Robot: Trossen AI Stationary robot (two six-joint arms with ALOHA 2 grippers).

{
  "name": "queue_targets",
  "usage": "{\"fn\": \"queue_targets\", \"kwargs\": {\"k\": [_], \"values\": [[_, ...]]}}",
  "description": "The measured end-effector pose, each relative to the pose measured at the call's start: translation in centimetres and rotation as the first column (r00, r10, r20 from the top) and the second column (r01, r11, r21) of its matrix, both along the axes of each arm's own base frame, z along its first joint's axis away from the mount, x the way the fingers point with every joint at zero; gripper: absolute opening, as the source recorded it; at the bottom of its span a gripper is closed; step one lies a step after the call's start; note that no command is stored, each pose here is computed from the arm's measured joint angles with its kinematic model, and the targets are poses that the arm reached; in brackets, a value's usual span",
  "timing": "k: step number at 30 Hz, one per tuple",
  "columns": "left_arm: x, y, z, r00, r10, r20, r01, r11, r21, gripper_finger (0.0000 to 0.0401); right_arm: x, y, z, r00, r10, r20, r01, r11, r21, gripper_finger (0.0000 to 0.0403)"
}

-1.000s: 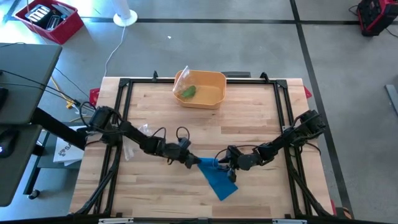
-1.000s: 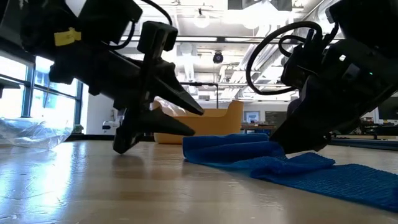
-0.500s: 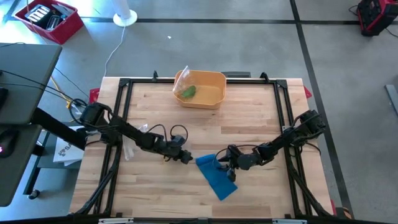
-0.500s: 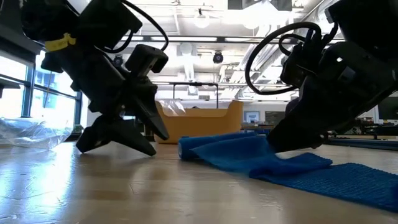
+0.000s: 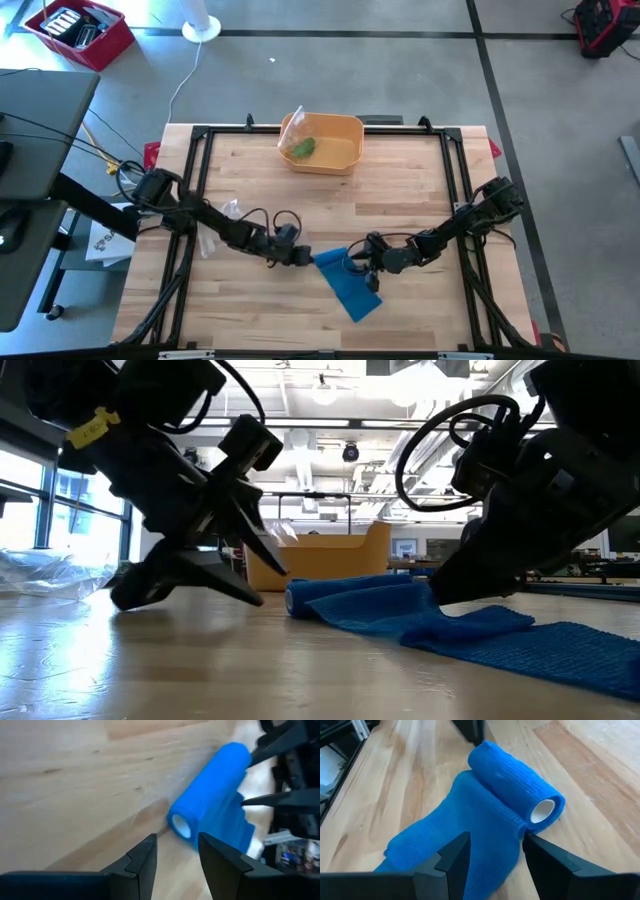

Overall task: Roll bandage
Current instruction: Roll the blue bandage

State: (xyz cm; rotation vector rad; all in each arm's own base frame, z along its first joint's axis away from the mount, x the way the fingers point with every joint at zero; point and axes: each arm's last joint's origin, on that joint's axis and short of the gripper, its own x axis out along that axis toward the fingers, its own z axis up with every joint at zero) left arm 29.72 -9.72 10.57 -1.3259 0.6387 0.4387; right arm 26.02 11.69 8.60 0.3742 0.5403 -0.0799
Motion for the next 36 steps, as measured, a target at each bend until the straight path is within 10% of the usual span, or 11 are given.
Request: {"fn": "queue_targets", "kwargs": {"k": [36], "values": [[2.5, -1.1, 0.1, 0.982, 0.179, 0.062, -0.183, 0.981, 0.064, 0.0135, -1.0, -2.1, 2.2, 0.98, -0.133, -0.149, 0.148, 0.984, 0.099, 0.0176]]}}
